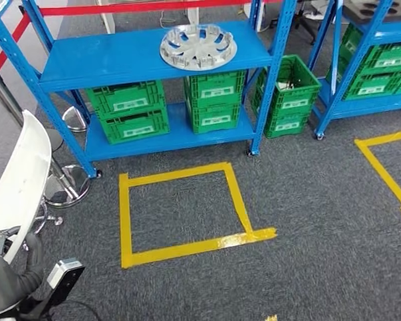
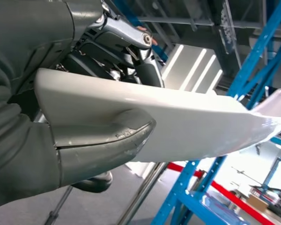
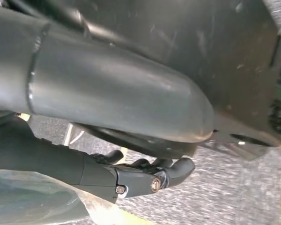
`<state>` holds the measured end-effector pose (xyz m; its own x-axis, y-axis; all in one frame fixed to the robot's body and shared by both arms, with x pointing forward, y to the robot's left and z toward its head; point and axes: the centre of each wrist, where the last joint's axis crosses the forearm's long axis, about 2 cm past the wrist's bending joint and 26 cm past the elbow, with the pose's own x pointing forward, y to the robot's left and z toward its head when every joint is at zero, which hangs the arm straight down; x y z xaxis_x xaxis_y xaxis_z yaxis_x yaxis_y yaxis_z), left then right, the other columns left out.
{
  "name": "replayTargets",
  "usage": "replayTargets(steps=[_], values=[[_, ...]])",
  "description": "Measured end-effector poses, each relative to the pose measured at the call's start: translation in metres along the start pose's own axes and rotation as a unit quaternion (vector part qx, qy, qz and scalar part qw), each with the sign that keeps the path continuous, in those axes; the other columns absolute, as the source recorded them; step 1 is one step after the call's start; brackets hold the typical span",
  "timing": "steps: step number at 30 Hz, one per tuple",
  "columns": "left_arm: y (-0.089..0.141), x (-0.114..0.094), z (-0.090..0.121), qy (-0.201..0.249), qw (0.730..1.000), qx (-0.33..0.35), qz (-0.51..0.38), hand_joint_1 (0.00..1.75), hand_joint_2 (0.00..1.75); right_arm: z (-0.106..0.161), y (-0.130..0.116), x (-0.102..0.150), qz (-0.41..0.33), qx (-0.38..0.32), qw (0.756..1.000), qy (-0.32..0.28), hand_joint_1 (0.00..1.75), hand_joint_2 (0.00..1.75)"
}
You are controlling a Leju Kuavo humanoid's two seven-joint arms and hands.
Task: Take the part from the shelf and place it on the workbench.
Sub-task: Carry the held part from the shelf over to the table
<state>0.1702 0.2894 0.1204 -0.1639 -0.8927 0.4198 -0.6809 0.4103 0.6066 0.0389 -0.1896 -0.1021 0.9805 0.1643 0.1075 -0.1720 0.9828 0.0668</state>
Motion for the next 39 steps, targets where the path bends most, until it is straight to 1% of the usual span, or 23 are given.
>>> replayTargets(steps=[13, 21, 39], values=[[-0.0016, -0.0020, -0.0005, -0.003, 1.000, -0.005, 0.002, 1.75, 1.75, 0.0000, 0.0000, 0.0013, 0.000, 0.000, 1.000, -0.002, 0.00, 0.00], [-0.0055, 0.0007, -0.0014, 0.011, 1.000, -0.011, 0.011, 1.75, 1.75, 0.0000, -0.0007, 0.0022, -0.001, -0.002, 1.000, -0.003, 0.00, 0.00], [-0.0057, -0.0030, 0.0002, 0.001, 1.000, -0.022, 0.010, 1.75, 1.75, 0.0000, 0.0005, -0.0042, 0.000, -0.004, 1.000, -0.004, 0.00, 0.00]])
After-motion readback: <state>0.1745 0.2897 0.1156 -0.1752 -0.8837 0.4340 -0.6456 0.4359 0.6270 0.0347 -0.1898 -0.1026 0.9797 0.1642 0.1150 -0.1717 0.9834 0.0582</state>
